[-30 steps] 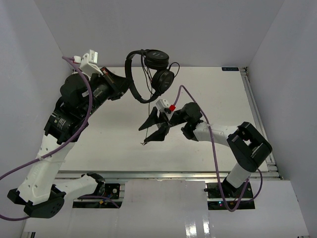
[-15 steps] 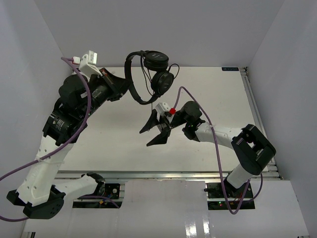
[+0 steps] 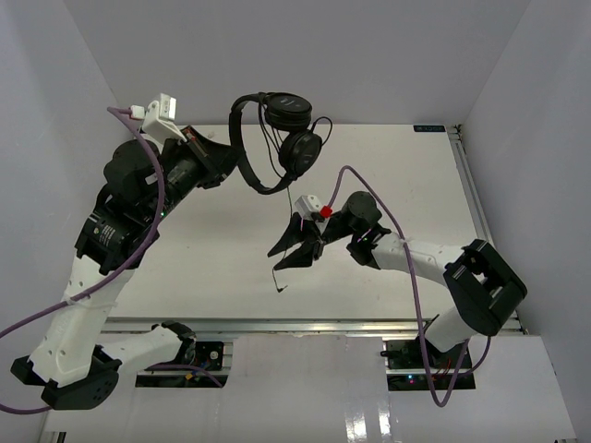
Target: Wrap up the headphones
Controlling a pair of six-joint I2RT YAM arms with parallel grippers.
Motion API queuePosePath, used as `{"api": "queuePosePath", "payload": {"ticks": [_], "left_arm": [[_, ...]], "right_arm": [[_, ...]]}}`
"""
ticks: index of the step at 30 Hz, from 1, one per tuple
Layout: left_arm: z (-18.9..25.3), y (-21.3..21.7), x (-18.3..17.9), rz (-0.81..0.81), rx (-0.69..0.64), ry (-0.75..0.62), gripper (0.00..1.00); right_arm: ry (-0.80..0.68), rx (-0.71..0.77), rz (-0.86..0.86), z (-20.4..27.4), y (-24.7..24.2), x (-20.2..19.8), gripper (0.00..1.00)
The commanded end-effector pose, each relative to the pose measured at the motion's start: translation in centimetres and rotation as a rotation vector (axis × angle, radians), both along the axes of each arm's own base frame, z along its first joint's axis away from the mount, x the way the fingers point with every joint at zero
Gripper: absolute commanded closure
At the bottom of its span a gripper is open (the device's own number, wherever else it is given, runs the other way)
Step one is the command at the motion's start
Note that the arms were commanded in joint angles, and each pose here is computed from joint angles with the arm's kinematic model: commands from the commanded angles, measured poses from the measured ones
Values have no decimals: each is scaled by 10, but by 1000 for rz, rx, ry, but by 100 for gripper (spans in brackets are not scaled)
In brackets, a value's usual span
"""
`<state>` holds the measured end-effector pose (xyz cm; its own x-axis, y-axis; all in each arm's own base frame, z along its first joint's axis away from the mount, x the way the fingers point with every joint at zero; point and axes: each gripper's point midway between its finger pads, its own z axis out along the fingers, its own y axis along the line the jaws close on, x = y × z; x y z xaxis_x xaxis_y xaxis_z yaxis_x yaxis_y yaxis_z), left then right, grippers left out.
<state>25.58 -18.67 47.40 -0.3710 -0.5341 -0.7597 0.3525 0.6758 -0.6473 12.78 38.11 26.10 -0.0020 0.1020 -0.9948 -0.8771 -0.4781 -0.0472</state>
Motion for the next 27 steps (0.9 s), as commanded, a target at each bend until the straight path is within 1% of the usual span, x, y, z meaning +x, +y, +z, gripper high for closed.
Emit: {"api": "queuePosePath", "payload": {"ticks": [1,5,7,8,12,14,16,19,23,24,25,27], "left_arm": [[36,17,-15,41,-64,-88,100],[35,23,-16,64,-65,-90,100],[31,24,-14,79,-65,-80,100],[30,25,-13,84,-68,-79,100],[20,25,-8,99,-65,-64,100],[11,26,-2,126,-55,-48,100],[2,29,4,159,-47,-34,100],[-10,36,16,231,-35,-14,100],[-27,47,35,338,13,9,100],[-34,52,41,380,30,16,100],[-34,57,46,412,33,5,100],[-50,58,54,440,76,15,100]], "right_arm": [[-42,2,-62,-2,-6,4,57],[-58,-21,-81,-6,-11,4,63],[-71,-16,-71,-1,-16,-1,69],[-72,-17,-69,1,-17,-3,75],[-84,-24,-69,8,-22,-6,87],[-99,-34,-108,9,-25,0,91],[-90,-74,-137,3,-33,3,92],[-175,-131,-240,-4,-37,20,92],[-273,-303,-356,-27,-56,34,92],[-322,-307,-360,-26,-58,35,92],[-348,-349,-351,-32,-63,32,92],[-392,-413,-361,-41,-70,31,92]]}}
